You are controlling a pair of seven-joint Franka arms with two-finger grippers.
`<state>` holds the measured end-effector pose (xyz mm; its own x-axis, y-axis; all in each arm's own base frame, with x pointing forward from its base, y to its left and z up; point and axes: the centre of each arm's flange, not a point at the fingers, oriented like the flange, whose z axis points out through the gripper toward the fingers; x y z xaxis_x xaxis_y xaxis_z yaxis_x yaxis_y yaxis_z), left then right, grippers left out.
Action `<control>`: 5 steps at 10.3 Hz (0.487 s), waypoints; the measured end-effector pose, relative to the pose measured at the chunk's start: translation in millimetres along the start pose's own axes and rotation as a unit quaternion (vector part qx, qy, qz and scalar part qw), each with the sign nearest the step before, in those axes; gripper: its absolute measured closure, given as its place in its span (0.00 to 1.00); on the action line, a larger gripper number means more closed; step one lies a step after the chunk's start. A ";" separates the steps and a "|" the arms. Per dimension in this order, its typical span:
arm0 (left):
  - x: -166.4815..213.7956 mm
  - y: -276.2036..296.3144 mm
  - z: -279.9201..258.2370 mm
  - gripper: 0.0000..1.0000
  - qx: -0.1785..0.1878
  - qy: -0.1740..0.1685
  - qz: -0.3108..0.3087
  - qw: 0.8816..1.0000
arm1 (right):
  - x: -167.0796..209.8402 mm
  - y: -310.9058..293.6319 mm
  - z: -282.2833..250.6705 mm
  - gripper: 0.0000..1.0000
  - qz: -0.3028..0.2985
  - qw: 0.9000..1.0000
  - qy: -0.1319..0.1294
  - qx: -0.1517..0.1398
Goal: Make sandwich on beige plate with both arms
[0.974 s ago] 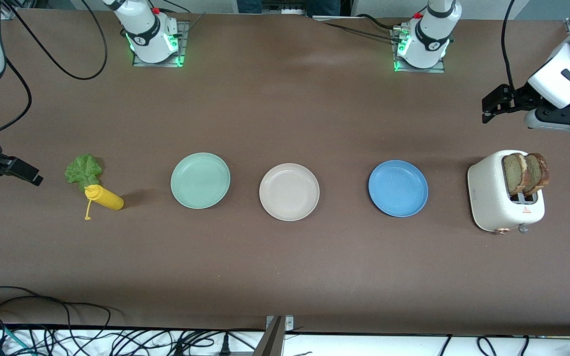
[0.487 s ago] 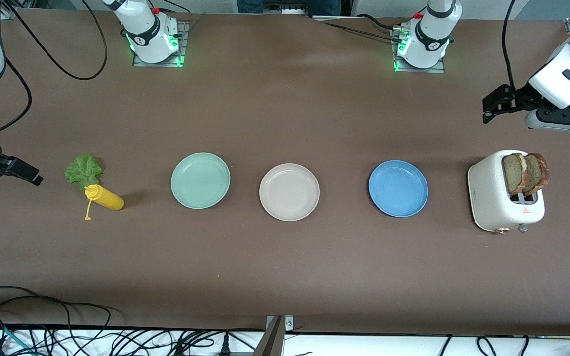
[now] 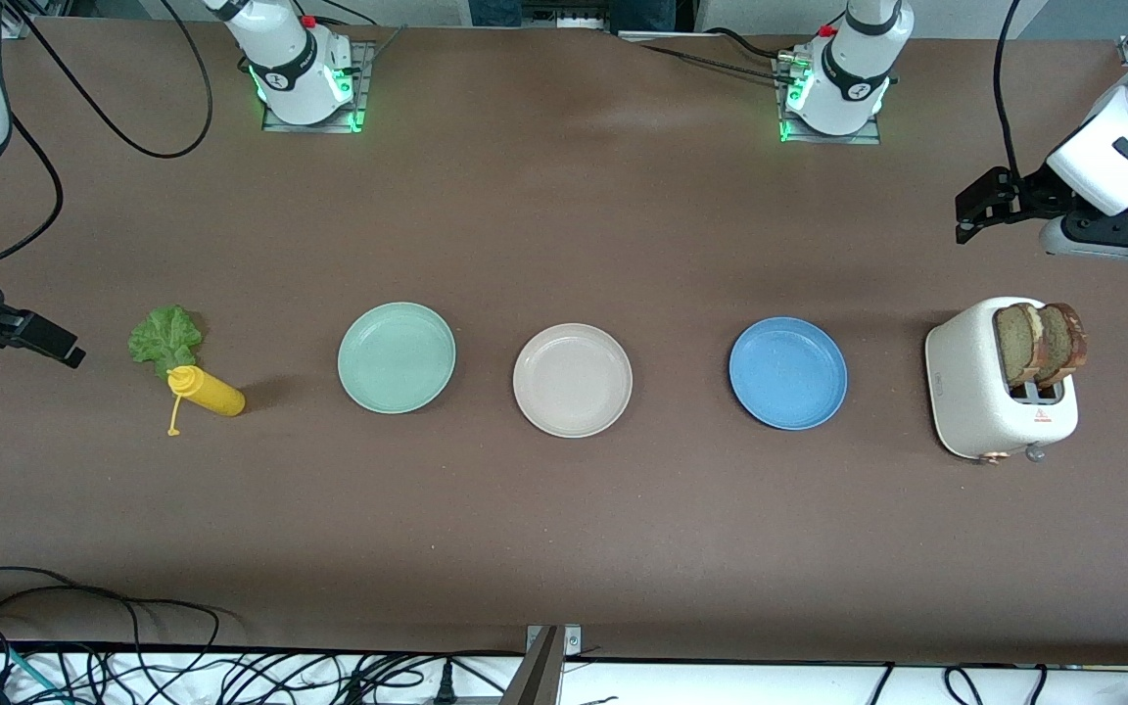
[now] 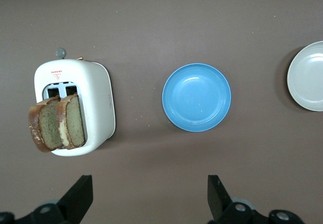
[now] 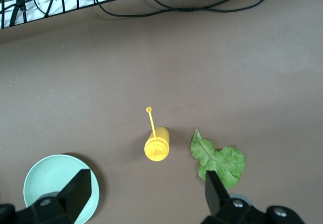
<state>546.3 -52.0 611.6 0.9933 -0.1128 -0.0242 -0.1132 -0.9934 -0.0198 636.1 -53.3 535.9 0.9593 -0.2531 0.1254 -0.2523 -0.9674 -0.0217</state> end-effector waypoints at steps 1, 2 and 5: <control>0.0 0.0 0.0 0.00 0.000 0.000 0.000 1.000 | -0.2 0.0 0.3 0.00 0.001 1.000 -0.001 0.000; 0.0 0.0 0.0 0.00 0.000 0.000 0.000 1.000 | -0.5 0.1 0.8 0.00 0.001 1.000 -0.002 0.000; 0.0 0.0 0.0 0.00 0.000 0.000 0.000 1.000 | -2.0 0.4 2.4 0.00 0.001 1.000 -0.009 -0.002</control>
<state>546.3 -52.0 611.6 0.9933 -0.1128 -0.0244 -0.1132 -0.9934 -0.0198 634.4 -53.2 533.2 0.9608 -0.2556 0.1074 -0.2550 -0.9667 -0.0188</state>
